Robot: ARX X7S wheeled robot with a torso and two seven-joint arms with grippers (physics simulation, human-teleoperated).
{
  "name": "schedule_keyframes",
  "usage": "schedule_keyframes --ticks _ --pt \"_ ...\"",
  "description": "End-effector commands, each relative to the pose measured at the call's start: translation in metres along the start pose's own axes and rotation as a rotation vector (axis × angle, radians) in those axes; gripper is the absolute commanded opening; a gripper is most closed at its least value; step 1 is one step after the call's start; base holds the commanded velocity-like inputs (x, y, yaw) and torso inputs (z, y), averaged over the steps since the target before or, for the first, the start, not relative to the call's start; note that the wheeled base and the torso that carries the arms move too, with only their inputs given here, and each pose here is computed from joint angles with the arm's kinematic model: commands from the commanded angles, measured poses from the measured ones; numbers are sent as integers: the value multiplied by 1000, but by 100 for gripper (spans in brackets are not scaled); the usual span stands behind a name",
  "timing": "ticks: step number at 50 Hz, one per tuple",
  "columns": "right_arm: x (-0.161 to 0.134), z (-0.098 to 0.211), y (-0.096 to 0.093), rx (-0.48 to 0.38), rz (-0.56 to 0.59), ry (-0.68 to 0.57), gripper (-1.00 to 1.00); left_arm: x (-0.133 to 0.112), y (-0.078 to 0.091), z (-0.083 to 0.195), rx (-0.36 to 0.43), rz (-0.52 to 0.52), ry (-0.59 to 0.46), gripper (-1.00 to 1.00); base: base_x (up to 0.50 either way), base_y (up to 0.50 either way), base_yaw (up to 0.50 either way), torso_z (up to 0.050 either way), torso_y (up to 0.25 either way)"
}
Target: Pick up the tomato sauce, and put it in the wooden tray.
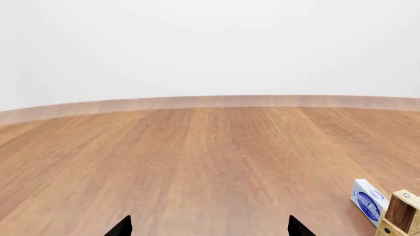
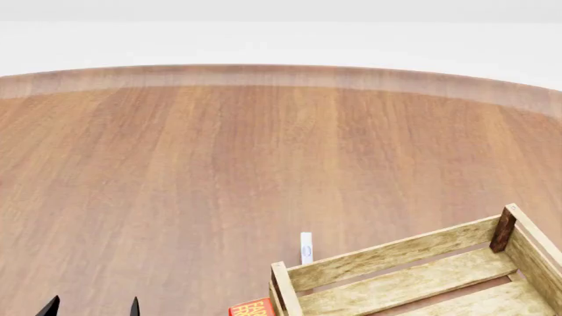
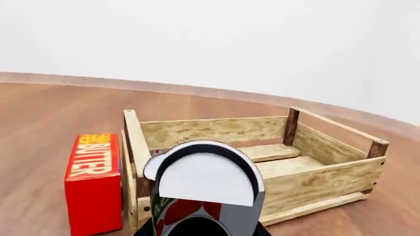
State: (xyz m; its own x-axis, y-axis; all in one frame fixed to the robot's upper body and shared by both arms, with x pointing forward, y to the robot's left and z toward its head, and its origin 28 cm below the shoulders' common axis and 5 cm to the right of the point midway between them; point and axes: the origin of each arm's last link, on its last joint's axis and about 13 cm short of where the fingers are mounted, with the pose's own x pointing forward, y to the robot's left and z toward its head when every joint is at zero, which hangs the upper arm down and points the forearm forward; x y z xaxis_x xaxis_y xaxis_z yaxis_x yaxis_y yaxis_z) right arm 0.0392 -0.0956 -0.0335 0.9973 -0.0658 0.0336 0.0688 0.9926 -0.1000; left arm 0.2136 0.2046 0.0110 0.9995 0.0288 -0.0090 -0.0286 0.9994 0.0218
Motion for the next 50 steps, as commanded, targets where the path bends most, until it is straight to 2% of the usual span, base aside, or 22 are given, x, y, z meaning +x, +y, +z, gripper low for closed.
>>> schedule_keyframes --ticks 1,10,16,30,34,50 --pt "-4 26 -4 7 -23 -182 -100 0 0 0 0 -1 0 100 0 0 0 0 0" --pt "3 37 -5 16 -41 -226 -100 0 0 0 1 -1 1 100 0 0 0 0 0" --pt "13 41 -5 18 -27 -204 -100 -1 -1 0 3 -2 0 100 0 0 0 0 0" --pt "43 57 -8 -35 -67 -243 -100 -1 -1 0 4 -2 1 100 0 0 0 0 0" --pt "60 54 -9 -13 -66 -173 -100 0 0 0 4 -2 1 100 0 0 0 0 0" --pt "98 50 -8 -48 -97 -126 -100 1 0 0 3 -2 1 100 0 0 0 0 0"
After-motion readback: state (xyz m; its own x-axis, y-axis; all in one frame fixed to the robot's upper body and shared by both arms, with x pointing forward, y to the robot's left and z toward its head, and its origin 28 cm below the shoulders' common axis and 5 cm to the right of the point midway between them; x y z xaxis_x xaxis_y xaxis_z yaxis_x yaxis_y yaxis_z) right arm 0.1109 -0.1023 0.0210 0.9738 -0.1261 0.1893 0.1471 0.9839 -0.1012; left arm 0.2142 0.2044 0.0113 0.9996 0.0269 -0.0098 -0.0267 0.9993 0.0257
